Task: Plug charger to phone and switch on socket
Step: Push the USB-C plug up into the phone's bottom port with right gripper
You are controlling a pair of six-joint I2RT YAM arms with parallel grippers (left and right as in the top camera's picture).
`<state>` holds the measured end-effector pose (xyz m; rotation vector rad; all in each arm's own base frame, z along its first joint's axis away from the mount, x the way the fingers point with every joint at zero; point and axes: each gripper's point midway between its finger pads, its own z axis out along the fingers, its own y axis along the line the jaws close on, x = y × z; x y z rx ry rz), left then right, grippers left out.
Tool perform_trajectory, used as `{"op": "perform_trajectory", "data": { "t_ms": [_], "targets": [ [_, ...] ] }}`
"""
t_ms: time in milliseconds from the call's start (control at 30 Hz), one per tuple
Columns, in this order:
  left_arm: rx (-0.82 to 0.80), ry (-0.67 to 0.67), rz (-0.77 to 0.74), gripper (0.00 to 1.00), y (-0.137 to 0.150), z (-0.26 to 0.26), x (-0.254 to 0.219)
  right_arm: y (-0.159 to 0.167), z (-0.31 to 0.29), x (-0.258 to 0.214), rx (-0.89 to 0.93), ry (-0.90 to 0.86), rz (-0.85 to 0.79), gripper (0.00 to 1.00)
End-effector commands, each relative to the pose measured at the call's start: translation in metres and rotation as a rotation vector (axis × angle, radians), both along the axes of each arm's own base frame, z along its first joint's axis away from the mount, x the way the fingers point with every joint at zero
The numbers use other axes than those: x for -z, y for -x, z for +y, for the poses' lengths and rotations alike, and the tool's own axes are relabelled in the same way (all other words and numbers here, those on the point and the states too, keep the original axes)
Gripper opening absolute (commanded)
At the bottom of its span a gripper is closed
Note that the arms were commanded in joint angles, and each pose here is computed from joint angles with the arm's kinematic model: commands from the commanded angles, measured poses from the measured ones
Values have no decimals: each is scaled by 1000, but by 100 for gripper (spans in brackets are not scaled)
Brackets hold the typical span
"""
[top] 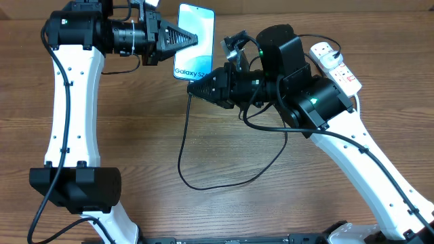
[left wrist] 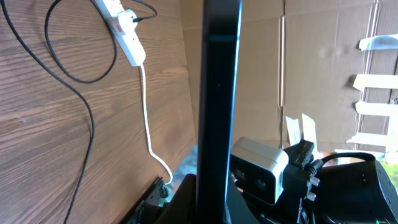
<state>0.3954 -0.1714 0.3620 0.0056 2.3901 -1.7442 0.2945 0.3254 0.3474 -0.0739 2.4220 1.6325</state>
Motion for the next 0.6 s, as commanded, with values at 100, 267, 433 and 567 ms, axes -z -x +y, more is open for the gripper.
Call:
{"op": "perform_trajectory", "data": {
  "t_ms": [100,267,433,567],
  "targets": [
    [20,52,18,4,8,-1,-13,-10,2,4,30,4,16,4],
    [31,57,1,4,10,-2,-14,-13,3,2,32,-4,-5,4],
    [42,69,-10,4,11,-2,-16,-15,2,3,40,6,-23,4],
    [19,29,-13,4,7,0,-9,-12,0,9,30,26,-9,38]
  ]
}}
